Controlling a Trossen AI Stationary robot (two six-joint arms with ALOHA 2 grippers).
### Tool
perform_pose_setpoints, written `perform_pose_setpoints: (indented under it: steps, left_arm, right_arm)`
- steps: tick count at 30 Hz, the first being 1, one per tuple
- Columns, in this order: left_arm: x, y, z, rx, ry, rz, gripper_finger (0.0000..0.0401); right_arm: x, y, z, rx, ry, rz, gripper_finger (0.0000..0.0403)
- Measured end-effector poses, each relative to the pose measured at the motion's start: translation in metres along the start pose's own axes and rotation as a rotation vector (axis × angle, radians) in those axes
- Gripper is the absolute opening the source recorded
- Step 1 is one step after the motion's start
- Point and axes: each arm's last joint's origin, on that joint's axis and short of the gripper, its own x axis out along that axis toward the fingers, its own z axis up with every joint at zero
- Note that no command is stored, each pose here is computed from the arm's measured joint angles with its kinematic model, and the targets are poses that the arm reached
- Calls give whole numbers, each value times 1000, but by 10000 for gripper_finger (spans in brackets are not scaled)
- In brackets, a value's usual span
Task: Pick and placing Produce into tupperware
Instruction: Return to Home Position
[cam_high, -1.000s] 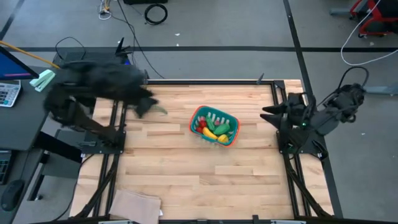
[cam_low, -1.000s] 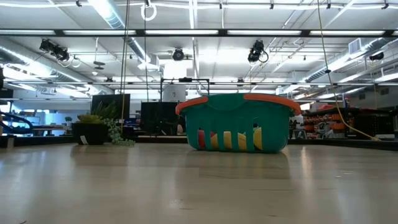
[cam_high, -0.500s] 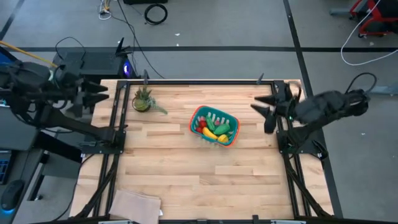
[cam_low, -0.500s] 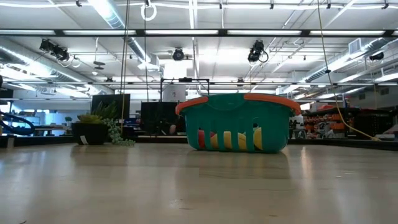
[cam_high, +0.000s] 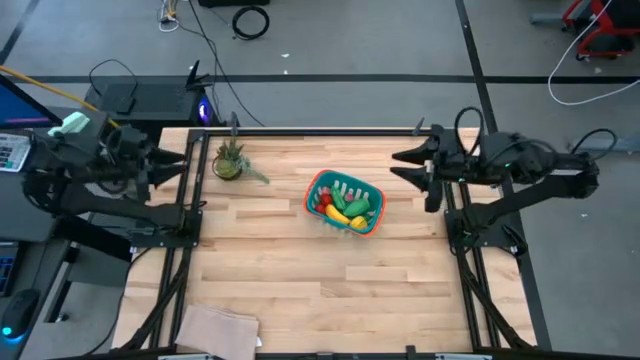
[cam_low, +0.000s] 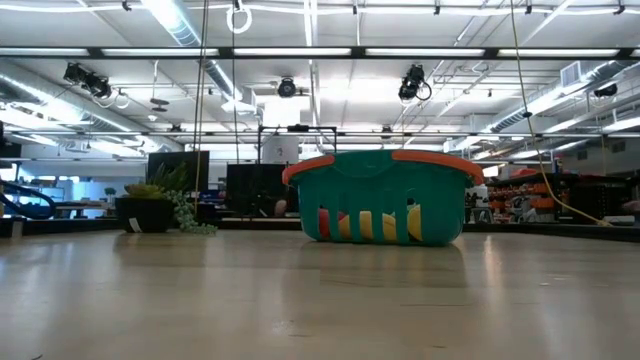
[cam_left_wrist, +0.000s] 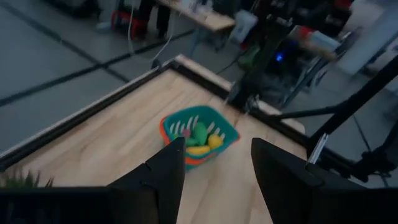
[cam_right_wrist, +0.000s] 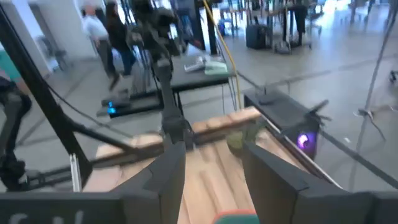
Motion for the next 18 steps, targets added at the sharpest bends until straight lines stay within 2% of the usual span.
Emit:
perform_pose_setpoints:
  steps: [5, 8, 13, 18]
  left_arm:
    - [13, 12, -31, -9, -46, -27, 190]
    - [18, 18, -44, -24, -88, -52, 190]
    - [16, 29, -61, -41, -133, -78, 190]
    - [0, 42, -71, -66, -194, -112, 190]
  right_arm:
    - [31, 1, -41, -44, -200, 76, 166]
    - [40, -10, -69, 0, -250, 89, 166]
    - [25, -28, -96, 114, -226, 80, 166]
    - [-11, -36, -89, 50, -336, 83, 166]
